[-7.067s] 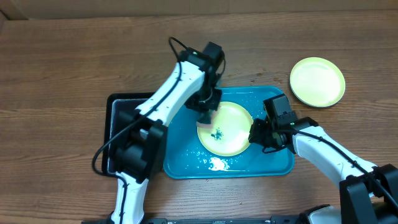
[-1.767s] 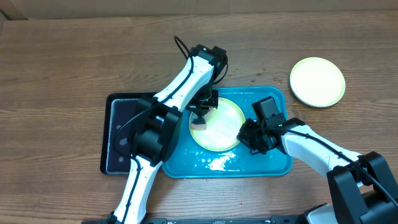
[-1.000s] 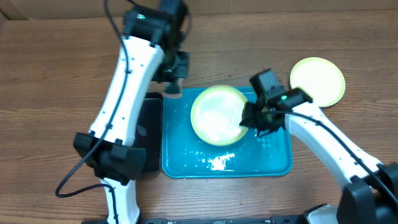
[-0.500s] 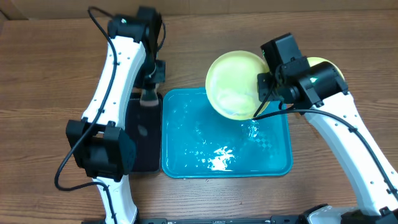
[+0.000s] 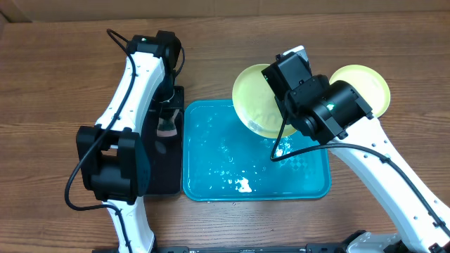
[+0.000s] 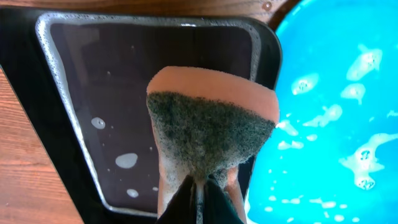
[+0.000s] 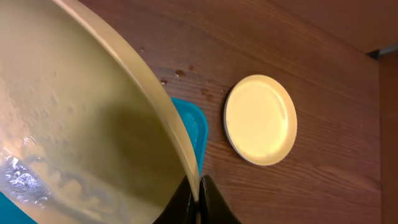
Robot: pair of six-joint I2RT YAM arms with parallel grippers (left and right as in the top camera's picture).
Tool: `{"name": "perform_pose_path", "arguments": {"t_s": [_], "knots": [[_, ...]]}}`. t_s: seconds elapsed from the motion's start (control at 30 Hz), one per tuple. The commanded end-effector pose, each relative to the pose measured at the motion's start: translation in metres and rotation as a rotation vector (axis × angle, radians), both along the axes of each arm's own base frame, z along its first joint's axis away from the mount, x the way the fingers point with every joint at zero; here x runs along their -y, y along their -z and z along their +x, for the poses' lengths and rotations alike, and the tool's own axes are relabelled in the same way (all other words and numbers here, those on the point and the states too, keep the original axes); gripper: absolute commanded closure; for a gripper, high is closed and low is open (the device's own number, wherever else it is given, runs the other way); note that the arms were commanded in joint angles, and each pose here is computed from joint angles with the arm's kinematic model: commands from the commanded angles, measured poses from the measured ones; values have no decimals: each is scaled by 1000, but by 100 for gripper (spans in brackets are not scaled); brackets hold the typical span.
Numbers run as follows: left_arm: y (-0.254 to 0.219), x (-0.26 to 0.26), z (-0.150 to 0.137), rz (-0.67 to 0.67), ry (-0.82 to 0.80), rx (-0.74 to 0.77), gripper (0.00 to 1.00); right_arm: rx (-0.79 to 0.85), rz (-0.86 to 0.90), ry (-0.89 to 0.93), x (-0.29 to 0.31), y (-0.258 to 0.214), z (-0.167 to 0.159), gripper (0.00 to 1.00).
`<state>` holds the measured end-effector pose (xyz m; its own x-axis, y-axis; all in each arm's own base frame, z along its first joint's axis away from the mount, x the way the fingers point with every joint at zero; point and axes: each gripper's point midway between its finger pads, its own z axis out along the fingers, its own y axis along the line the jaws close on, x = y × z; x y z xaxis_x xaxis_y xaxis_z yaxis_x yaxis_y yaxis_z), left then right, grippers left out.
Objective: Clean dirty plates on tray and stack at the side
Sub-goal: 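Carry the second yellow plate right toward the stacked plates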
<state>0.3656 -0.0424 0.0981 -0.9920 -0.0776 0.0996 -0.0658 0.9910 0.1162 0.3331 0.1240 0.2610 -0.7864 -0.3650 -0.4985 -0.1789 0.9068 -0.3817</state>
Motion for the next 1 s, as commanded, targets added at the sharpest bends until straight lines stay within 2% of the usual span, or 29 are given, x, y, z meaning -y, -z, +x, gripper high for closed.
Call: {"name": "perform_pose_path", "arguments": {"t_s": [0.0,0.13,0.3,0.53,0.67,0.77,0.87,0.97], "knots": [[-7,-9,2,8,-21,44,95,59,12,49,8,-18,-1,96],[8,-21,0,50,-51,78,95,48,13,60,10,-17,-4,96],[25,-33,-17,89,-115,147,95,31,30,50,7,-14,-5,96],[9,-40,-40,74,-154,356,95,4,56,35,1,-9,-7,96],[16,-43,-51,67,-166,395,95,-29,54,47,-2,3,-6,96],[25,-43,-55,64,-175,382,96,-42,10,73,1,16,-1,96],[26,-43,-55,63,-186,385,96,17,-103,161,16,21,11,96],[26,-43,-54,63,-186,391,95,48,-190,160,17,21,19,96]]}}
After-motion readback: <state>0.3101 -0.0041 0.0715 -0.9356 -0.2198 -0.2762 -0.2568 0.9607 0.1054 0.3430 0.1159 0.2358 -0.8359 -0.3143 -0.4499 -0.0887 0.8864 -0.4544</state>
